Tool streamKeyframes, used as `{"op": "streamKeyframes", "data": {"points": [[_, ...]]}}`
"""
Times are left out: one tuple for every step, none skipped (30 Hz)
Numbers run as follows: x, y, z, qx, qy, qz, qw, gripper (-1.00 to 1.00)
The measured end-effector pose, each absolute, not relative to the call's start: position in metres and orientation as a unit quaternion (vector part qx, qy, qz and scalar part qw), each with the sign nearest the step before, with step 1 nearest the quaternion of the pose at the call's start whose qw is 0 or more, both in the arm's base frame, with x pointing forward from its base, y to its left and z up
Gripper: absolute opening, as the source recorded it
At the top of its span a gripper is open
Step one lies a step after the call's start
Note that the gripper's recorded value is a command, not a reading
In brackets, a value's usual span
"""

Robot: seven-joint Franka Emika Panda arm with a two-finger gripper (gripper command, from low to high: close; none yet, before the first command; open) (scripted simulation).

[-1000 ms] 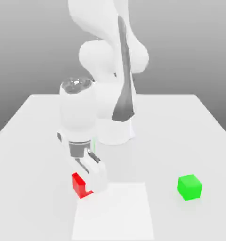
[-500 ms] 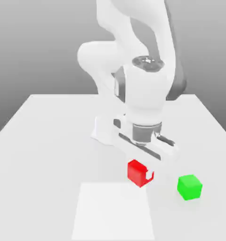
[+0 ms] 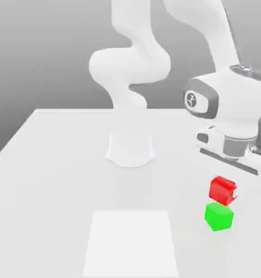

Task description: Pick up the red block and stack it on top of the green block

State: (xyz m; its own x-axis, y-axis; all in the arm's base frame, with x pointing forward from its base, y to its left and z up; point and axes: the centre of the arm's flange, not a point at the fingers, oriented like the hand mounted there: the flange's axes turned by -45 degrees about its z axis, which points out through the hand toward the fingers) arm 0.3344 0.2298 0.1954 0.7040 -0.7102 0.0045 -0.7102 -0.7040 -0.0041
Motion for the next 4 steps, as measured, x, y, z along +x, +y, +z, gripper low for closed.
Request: {"op": "streamKeyframes", "data": {"points": [[0.3331, 0.2299, 0.1874, -0.923, 0.384, -0.002, 0.001, -1.00], [0.3321, 0.2298, 0.1823, -0.924, 0.383, -0.001, 0.001, 1.00], [0.3321, 0.2298, 0.1823, -0.924, 0.383, -0.001, 0.001, 1.00], [0.3321, 0.2298, 0.1823, -0.924, 0.383, -0.001, 0.001, 1.00]]}}
